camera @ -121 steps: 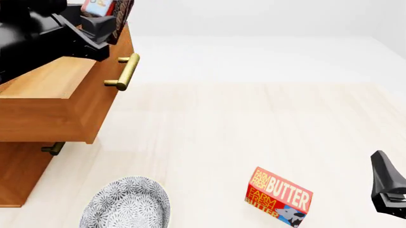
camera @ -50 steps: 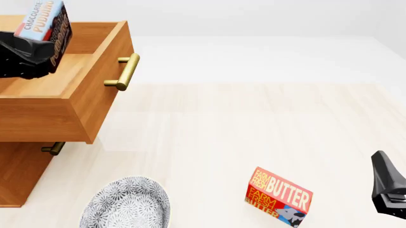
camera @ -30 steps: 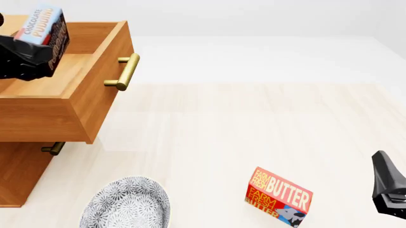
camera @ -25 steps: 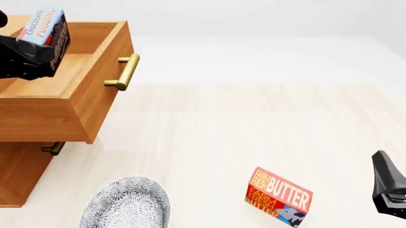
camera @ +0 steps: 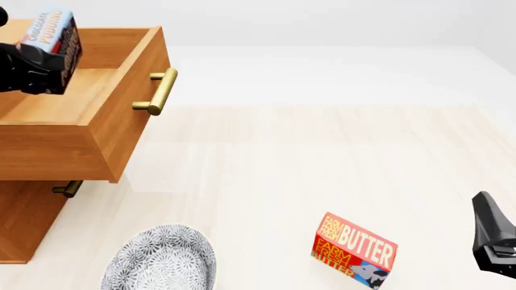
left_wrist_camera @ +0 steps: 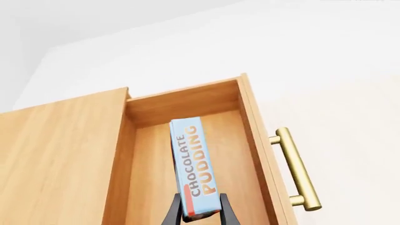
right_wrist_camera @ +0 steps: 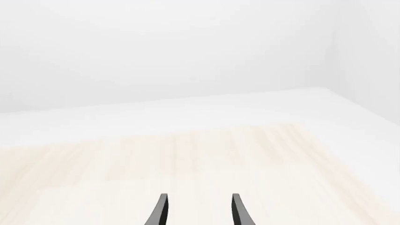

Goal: Put the chocolate pudding in the top drawer of the cabinet and close it.

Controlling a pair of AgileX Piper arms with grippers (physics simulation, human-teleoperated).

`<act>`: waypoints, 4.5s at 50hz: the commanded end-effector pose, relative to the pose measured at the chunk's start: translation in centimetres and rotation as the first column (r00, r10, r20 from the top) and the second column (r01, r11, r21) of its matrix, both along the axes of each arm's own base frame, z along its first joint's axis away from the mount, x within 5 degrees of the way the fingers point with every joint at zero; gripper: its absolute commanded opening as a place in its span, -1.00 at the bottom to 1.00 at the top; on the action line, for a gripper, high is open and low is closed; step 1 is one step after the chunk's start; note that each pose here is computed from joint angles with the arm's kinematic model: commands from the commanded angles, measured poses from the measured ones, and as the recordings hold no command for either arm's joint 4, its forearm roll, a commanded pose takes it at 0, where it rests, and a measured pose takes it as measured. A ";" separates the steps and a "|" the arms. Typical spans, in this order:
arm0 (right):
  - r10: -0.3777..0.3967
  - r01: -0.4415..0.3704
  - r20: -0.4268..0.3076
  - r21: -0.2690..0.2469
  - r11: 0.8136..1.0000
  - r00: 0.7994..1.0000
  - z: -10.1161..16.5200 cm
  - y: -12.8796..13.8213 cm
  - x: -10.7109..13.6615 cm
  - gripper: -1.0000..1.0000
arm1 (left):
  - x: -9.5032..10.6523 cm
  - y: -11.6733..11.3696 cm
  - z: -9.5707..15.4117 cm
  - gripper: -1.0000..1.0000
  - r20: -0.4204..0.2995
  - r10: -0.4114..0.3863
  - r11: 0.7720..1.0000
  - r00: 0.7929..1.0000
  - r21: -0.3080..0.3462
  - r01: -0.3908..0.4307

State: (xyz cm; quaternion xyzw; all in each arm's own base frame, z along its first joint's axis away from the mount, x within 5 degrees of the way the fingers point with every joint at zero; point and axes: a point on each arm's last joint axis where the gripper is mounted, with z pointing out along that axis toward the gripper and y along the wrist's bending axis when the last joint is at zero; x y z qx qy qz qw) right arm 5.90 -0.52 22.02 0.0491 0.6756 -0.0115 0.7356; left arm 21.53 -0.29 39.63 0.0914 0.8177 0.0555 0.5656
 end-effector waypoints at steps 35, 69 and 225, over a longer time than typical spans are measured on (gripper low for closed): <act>-0.006 0.006 -0.008 -0.003 1.000 1.000 -0.2 -0.1 0.2 1.00 | 3.0 -0.7 0.4 -1.00 -0.103 -0.002 0.998 0.995 -0.062 -0.005; -0.007 0.007 -0.010 0.000 1.000 1.000 -0.2 -0.1 0.2 1.00 | 5.5 0.7 -1.0 -1.00 -0.176 0.044 0.998 0.983 -0.035 -0.051; -0.020 0.020 0.012 -0.007 1.000 1.000 0.1 -0.1 -0.2 1.00 | 0.0 -7.7 6.9 1.00 0.033 -0.279 0.947 0.960 -0.157 0.281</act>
